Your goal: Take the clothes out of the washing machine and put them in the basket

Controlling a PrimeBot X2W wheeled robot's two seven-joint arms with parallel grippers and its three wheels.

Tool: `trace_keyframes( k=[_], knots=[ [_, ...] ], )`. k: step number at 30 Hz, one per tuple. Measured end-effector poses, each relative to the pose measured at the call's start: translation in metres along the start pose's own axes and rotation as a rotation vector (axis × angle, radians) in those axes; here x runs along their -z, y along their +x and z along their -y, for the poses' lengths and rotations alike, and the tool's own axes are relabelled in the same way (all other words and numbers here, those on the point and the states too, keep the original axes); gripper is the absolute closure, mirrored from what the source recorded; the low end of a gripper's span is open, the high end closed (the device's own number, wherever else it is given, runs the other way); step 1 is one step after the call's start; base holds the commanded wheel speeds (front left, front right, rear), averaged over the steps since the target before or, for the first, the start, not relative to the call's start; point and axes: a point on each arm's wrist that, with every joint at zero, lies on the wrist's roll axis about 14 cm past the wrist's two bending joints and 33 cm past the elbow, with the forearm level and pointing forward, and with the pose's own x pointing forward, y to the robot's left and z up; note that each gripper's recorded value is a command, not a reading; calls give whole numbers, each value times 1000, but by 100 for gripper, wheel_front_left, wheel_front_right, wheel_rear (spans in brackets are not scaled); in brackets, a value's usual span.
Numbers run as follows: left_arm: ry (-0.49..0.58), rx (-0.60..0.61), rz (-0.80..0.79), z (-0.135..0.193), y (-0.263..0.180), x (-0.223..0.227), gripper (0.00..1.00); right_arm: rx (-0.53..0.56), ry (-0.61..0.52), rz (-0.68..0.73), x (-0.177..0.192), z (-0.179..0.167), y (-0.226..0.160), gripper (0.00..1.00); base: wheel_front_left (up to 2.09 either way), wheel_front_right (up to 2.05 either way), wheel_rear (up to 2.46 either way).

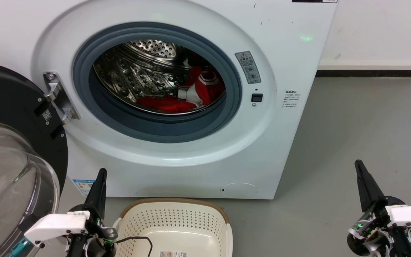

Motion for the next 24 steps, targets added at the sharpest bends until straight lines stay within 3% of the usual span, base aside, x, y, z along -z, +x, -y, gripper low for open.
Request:
trace_keyframes(
  k=[24],
  knots=[
    [0,0,0,0,0,0,100,0,0,0,0,0,0,100,0,0,0]
  ],
)
